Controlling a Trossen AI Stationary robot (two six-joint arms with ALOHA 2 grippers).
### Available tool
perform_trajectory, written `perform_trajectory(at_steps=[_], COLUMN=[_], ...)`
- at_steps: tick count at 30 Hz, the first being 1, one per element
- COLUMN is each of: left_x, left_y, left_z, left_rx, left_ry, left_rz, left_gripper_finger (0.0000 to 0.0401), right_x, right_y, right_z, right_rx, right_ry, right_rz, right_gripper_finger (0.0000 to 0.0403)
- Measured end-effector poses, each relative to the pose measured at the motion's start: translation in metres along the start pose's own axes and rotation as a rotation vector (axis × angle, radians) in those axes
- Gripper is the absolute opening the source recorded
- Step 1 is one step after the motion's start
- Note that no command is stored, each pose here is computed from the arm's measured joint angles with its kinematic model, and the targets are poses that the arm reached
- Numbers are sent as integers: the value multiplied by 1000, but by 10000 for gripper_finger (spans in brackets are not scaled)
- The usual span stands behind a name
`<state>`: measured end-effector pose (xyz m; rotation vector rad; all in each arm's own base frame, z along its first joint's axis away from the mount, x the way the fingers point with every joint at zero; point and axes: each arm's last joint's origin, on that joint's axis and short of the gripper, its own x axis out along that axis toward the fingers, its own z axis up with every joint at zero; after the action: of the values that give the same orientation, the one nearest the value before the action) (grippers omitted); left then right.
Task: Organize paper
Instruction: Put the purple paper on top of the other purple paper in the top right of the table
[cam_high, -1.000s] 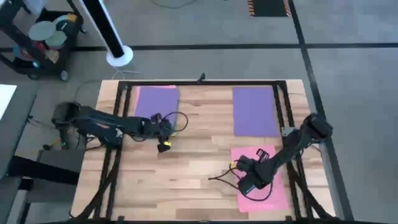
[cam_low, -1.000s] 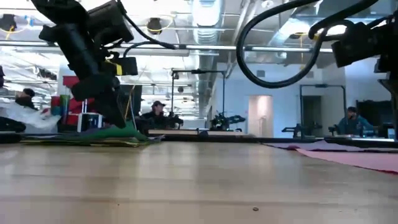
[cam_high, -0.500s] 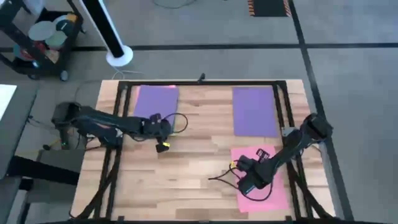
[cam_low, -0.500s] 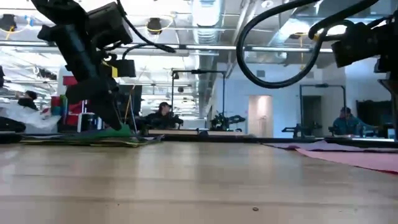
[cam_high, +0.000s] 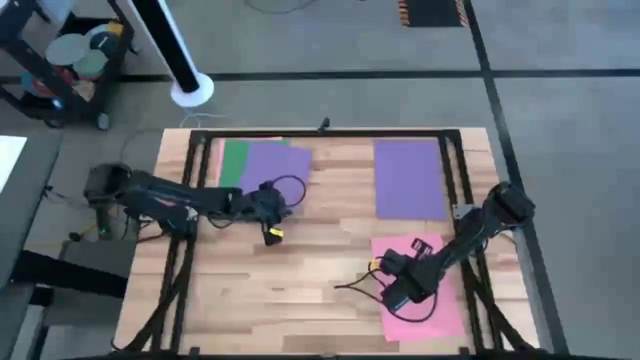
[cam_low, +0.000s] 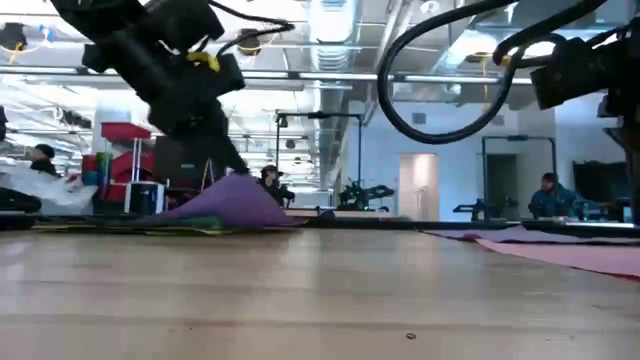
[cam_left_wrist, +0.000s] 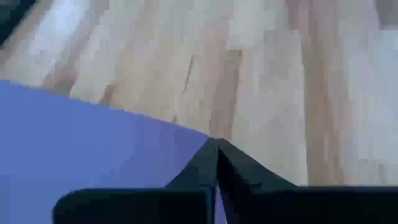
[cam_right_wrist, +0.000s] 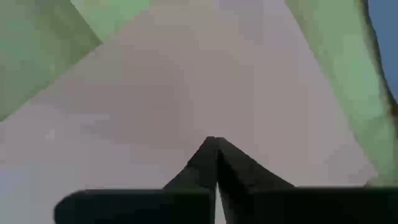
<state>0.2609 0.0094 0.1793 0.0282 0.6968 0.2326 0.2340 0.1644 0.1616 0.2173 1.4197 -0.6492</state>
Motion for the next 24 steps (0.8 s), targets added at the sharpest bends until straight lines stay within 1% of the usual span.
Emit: perform_trajectory(at_steps=[2, 4, 7, 9, 11, 13, 15, 17, 19, 24], left_x=[11, 25, 45, 53, 57, 57, 52, 45, 35, 6], left_y=[-2, -5, -10, -17, -25, -32, -37, -40, -41, -38], left_z=[10, 18, 31, 39, 42, 43, 46, 50, 54, 76], left_rx=[-2, 14, 38, 59, 94, 124, 131, 134, 128, 113], left_ry=[-34, -32, -5, 14, 47, 80, 73, 58, 36, -111], left_rz=[1, 3, 2, -21, -54, -80, -99, -107, -114, -130], left_gripper_finger=[0, 0, 0, 0, 0, 0, 0, 0, 0, 0], right_x=[0, 0, 0, 0, 0, 0, -1, -2, -2, -1], right_y=[0, 0, 0, 0, 0, 0, 2, 4, 6, 9], right_z=[1, 1, 2, 2, 3, 5, 9, 14, 22, 53], right_rx=[4, 5, 5, 5, 0, -54, -144, -195, -236, -309], right_ry=[0, 0, -8, -44, -91, -152, -249, -363, -442, -570], right_rz=[2, 3, 1, -11, -25, -39, -56, -84, -102, -106], right_gripper_finger=[0, 0, 0, 0, 0, 0, 3, 10, 21, 61])
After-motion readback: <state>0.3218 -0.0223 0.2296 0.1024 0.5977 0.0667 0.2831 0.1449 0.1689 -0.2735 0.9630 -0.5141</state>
